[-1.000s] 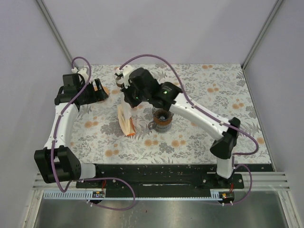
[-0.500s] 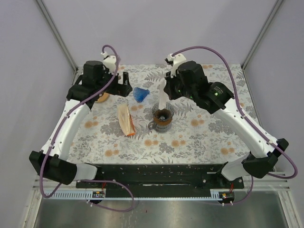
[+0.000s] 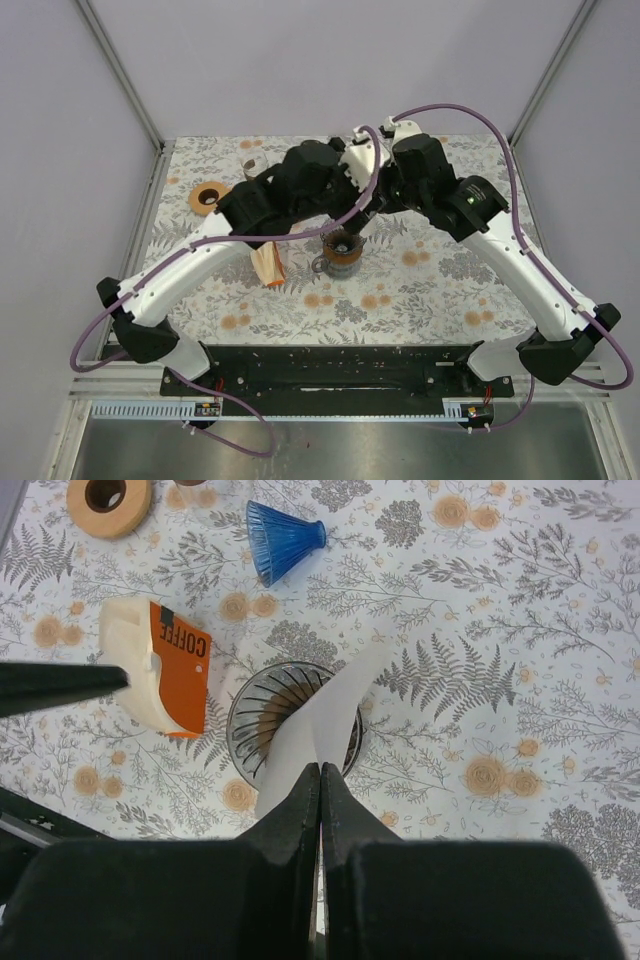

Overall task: Place the coffee filter in the dripper
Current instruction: Place the coffee filter in the coffee dripper.

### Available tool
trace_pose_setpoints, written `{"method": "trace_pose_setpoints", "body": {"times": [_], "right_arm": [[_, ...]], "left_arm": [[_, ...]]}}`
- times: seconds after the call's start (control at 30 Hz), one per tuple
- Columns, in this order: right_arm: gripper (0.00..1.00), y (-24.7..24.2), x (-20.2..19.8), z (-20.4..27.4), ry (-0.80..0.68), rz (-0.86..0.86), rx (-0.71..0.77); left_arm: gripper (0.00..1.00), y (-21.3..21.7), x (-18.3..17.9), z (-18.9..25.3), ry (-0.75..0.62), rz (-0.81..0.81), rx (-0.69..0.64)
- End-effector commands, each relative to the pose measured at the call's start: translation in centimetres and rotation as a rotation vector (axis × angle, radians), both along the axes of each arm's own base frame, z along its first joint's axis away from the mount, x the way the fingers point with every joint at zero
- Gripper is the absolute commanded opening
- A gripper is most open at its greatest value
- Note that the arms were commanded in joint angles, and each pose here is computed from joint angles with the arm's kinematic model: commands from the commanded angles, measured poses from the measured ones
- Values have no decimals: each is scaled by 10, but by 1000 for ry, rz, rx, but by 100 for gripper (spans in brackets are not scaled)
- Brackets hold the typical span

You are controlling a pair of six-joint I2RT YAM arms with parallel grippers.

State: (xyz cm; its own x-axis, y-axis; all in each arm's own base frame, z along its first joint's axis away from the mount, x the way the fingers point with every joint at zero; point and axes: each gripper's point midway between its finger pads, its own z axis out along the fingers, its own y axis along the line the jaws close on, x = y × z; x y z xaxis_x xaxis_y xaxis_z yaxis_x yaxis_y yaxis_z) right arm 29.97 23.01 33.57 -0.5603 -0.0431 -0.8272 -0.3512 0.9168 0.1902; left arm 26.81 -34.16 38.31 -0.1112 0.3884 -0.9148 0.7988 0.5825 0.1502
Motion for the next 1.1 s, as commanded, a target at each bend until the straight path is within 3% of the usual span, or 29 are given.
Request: {"method": "trace_pose_setpoints", "body": {"times": [0.0,0.1,0.23,0.53,0.8,0.87,1.07], "right_arm": [[0,-11,0,11,-16,-68,47],[0,-13,1,13,-20,-83,61],[0,-15,2,22,-38,-92,99],[0,1,-4,33,-28,-36,217],[0,10,-4,33,-15,-12,257],[0,14,-5,34,-10,4,269],[0,11,-5,26,1,6,244]], "left_arm": [[99,0,15,-11,-61,102,93],[98,9,28,-16,-81,203,99],[90,17,34,-20,-89,282,78],[83,7,30,-34,79,239,-60],[82,4,26,-36,108,216,-79],[74,8,33,-39,89,253,-67],[25,28,43,-47,80,321,-53]]}}
